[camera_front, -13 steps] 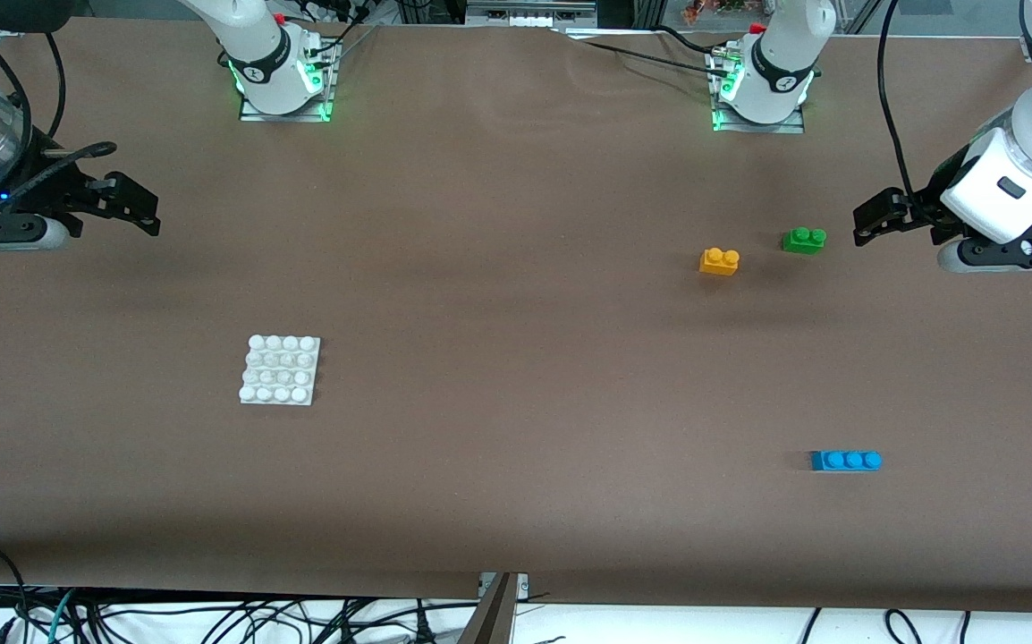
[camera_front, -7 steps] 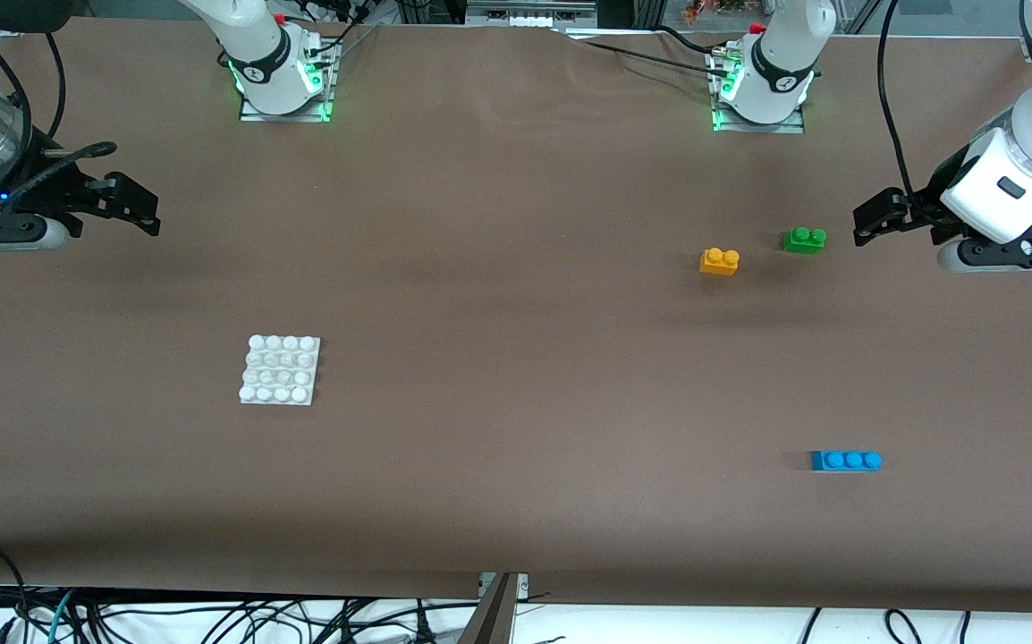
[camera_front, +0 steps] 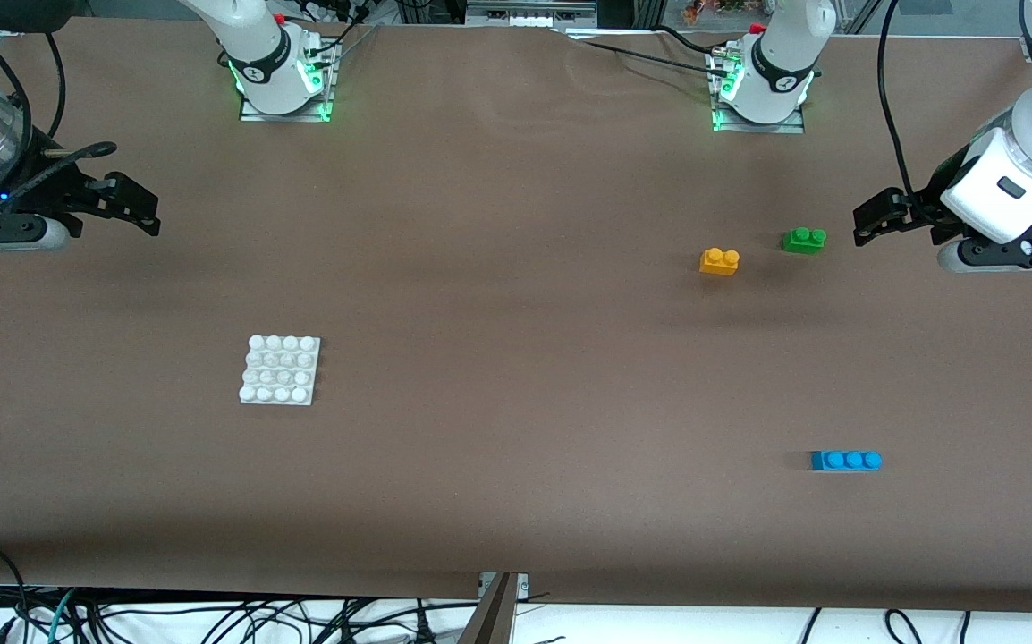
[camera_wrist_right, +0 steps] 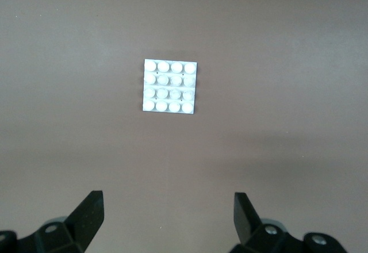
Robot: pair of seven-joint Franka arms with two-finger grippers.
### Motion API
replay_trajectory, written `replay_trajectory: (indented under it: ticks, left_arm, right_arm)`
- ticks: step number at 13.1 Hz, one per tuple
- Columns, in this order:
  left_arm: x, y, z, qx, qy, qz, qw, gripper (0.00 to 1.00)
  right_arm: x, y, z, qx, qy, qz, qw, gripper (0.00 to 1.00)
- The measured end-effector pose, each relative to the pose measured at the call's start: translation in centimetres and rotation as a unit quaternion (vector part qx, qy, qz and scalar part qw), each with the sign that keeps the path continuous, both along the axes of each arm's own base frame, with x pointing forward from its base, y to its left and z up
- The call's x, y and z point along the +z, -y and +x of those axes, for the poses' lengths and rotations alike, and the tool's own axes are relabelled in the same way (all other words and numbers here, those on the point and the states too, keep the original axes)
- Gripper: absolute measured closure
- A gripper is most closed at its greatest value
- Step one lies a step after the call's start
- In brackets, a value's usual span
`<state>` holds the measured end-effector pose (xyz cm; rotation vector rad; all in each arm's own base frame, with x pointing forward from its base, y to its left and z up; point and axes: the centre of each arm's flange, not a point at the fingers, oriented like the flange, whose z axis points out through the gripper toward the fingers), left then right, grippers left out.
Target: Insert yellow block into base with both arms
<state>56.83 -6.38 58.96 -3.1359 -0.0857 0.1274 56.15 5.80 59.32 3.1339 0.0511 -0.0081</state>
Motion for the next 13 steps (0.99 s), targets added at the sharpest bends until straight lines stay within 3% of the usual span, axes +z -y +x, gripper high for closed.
replay_trajectory:
  ticks: [13]
  left_arm:
    - [-0.05,0.55,-0.15,-0.005,-0.004,0.000,1.000,0.00]
  right_arm:
    - [-0.05,0.11,0.01,-0.001,0.000,-0.001,1.000,0.00]
